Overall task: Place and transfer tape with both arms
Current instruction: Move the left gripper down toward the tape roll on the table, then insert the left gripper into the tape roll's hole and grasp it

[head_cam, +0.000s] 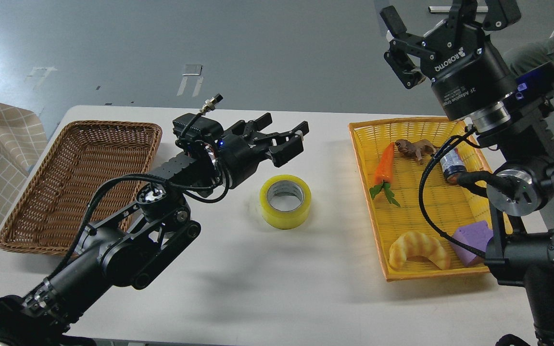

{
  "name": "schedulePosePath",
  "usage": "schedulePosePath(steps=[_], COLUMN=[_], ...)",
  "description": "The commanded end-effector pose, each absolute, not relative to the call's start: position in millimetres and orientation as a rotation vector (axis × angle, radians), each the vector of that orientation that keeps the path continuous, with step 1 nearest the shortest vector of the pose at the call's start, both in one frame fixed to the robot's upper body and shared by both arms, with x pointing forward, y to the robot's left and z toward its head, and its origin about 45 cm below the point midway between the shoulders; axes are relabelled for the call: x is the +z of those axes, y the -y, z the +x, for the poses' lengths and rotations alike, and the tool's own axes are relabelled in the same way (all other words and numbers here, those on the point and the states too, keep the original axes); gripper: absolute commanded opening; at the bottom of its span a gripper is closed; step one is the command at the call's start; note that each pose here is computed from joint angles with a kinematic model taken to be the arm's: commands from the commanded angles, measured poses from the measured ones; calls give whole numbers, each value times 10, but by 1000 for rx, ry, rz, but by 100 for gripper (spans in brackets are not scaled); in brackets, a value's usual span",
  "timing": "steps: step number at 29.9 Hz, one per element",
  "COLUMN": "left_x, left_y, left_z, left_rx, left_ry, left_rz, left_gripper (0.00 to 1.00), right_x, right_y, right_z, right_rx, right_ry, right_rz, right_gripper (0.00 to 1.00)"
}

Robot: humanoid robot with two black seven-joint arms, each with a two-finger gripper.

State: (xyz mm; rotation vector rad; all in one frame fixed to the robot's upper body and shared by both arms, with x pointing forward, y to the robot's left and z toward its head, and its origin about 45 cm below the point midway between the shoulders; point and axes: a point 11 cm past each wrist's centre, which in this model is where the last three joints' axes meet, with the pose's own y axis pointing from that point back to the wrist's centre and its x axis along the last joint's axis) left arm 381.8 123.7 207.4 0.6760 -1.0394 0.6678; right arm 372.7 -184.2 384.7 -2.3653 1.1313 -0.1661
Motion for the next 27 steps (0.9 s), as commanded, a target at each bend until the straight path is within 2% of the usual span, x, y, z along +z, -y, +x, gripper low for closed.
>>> schedulePosePath(steps=[1,6,15,27], left_x=[1873,1598,1469,1307], left_y=[-1229,-1296,-1499,-1524], left_z=[3886,3899,3887,3753], left_rx=[612,573,544,443], left_ry=[1045,1079,1102,1131], left_rz=[749,822,887,922], left_gripper=[98,98,98,98], right_x=[3869,3915,3870,3797], right_y=[1864,1922,1971,1991], right_z=[3716,3701,3680,3672], right_rx=[-173,-186,-183,-163], right_ry=[-1134,-1150,-1169,-1184], right_rz=[-2356,-2332,-2333,-2337], right_gripper=[100,100,100,100])
